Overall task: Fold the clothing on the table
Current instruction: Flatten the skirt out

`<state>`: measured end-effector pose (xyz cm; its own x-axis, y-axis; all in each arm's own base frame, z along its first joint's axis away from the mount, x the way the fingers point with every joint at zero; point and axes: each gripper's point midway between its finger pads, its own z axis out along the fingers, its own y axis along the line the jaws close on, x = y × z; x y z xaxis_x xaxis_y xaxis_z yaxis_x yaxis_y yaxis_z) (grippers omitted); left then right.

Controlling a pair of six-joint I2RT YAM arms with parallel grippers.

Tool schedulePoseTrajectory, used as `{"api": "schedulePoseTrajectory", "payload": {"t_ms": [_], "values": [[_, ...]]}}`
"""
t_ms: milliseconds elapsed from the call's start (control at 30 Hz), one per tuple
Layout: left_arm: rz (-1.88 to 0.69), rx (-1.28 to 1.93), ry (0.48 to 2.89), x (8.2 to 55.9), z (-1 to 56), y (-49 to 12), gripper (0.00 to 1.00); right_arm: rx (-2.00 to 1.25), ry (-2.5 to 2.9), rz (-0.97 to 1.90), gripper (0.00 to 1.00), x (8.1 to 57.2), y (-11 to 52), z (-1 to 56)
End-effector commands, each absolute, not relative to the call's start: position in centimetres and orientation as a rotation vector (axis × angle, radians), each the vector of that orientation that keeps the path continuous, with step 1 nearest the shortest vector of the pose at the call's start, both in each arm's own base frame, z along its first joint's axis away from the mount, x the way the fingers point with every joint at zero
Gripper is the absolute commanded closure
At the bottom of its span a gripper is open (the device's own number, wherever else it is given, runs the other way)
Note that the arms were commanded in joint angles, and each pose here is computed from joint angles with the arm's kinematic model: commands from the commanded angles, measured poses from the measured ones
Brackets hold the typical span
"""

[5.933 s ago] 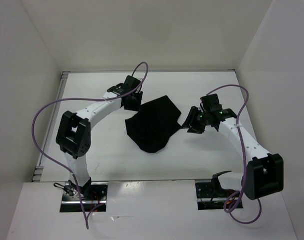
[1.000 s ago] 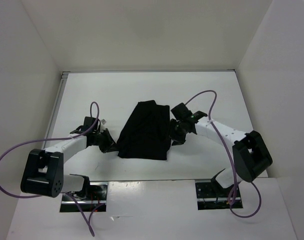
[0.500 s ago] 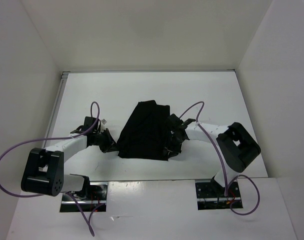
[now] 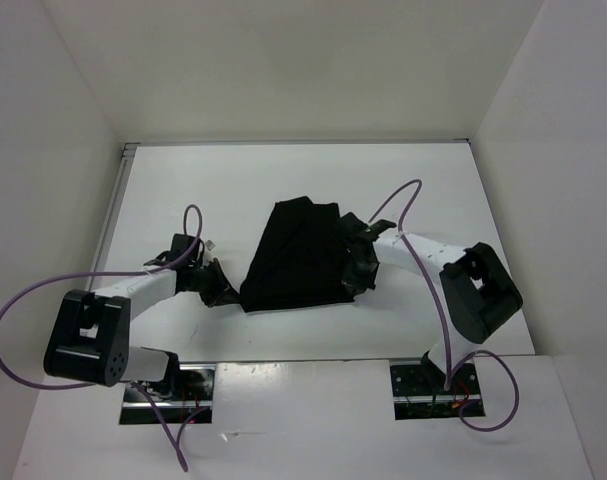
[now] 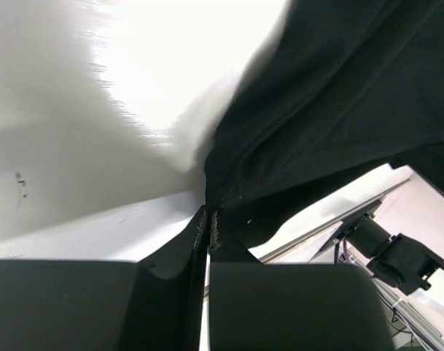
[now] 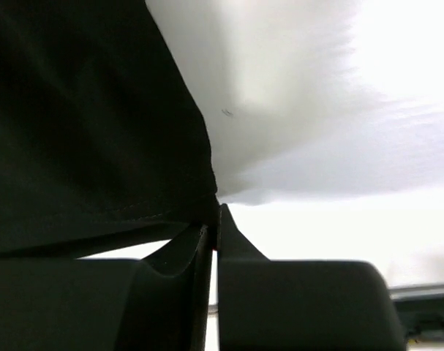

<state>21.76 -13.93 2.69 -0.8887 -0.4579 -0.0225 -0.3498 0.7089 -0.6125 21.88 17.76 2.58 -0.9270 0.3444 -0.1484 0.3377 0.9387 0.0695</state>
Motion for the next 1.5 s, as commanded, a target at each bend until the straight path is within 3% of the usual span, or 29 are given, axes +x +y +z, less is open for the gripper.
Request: {"api": "schedulePoseTrajectory", "payload": {"t_ms": [0,133,200,267,333,533,1000,1467], "values": [[-0.864,-0.663,2.757,21.6,1.6,-13.2,1.0,0.503,2.901,-0.164,0.96,20.9,13.5,4.4],[-0.969,-0.627,2.792,21.1,1.0,-14.5,1.0,0.454,2.953,0.054,0.7,20.5,16.0,3.9],[-1.02,-0.582,2.824,20.5,0.6,-15.4,0.86,0.45,2.961,0.154,0.6,20.3,17.1,4.2],[-1.037,-0.556,2.858,19.3,0.1,-15.9,0.68,0.444,2.932,0.212,0.57,20.7,17.6,5.0],[-1.057,-0.535,2.865,19.0,0.2,-16.3,0.59,0.454,2.902,0.266,0.57,20.8,17.9,6.1],[-0.99,-0.517,2.79,19.2,2.7,-15.7,0.54,0.481,2.885,0.285,0.57,20.7,17.9,6.0],[-0.891,-0.567,2.769,19.7,2.3,-14.9,0.54,0.522,2.873,0.31,0.57,21.7,18.5,5.0],[-1.0,-0.596,2.715,20.5,2.0,-16.1,0.54,0.537,2.901,0.311,0.58,20.4,18.1,4.2]]}}
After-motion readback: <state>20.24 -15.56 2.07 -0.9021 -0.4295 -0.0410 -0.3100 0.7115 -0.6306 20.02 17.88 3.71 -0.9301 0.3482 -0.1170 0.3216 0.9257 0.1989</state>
